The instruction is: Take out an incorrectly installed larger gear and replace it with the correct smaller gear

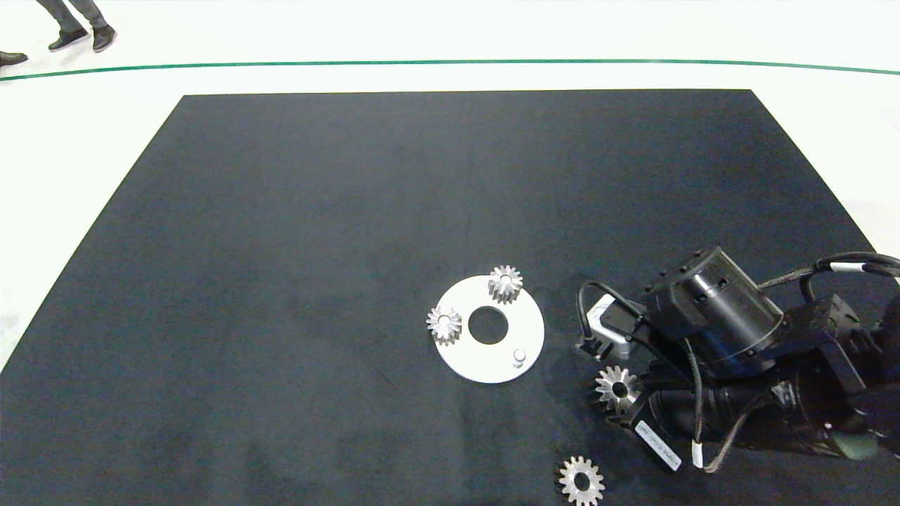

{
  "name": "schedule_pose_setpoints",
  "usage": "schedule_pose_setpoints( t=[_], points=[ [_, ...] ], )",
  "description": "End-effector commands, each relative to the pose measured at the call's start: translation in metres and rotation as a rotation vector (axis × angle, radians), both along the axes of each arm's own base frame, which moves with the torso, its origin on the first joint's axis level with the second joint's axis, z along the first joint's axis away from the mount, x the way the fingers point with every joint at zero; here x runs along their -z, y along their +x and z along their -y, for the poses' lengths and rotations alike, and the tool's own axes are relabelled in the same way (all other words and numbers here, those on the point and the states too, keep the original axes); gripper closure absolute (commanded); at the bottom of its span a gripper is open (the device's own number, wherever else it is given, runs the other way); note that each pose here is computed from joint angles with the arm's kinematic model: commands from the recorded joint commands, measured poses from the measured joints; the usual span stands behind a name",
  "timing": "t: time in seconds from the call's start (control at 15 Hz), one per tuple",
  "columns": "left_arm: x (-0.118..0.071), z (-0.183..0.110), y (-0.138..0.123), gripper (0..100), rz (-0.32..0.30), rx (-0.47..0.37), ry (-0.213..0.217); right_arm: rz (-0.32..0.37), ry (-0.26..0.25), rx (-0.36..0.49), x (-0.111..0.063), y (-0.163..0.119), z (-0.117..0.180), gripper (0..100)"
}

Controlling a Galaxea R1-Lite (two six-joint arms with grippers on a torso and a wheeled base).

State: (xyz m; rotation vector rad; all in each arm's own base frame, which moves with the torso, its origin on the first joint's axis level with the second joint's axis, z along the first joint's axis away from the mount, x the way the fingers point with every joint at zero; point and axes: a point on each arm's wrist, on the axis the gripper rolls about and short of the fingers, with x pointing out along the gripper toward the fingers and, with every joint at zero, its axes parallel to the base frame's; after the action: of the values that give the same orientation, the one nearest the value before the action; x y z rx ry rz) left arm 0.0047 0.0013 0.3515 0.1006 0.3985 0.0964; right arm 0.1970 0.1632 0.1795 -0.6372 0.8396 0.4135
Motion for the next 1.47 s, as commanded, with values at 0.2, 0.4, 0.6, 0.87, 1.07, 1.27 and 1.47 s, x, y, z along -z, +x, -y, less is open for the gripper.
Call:
schedule_pose_setpoints(
  t=[0.2,0.4,0.6,0.87,1.07,1.27,1.47],
  points=[
    [0.001,0.0,0.0,0,-0.005,0.0,0.001,0.044,0.041,-0.149,-0.015,-0.055,0.005,0],
    [0.001,0.0,-0.001,0,-0.005,-0.001,0.001,0.01,0.05,-0.175,-0.008,-0.065,-0.005,0],
    [0.001,0.0,-0.001,0,-0.005,0.001,0.002,-0.05,-0.002,-0.183,0.012,-0.063,-0.019,0],
    [0.001,0.0,0.0,0,-0.007,0.002,0.005,-0.109,-0.052,-0.188,0.034,-0.06,-0.038,6],
    [0.001,0.0,0.0,0,-0.007,0.001,0.005,-0.118,-0.064,-0.204,0.04,-0.061,-0.045,12],
    [0.001,0.0,-0.001,0,-0.006,0.002,0.01,-0.122,-0.07,-0.194,0.043,-0.058,-0.046,18],
    [0.001,0.0,-0.002,0,-0.003,0.004,0.011,-0.102,-0.077,-0.143,0.044,-0.051,-0.043,24]
  ],
)
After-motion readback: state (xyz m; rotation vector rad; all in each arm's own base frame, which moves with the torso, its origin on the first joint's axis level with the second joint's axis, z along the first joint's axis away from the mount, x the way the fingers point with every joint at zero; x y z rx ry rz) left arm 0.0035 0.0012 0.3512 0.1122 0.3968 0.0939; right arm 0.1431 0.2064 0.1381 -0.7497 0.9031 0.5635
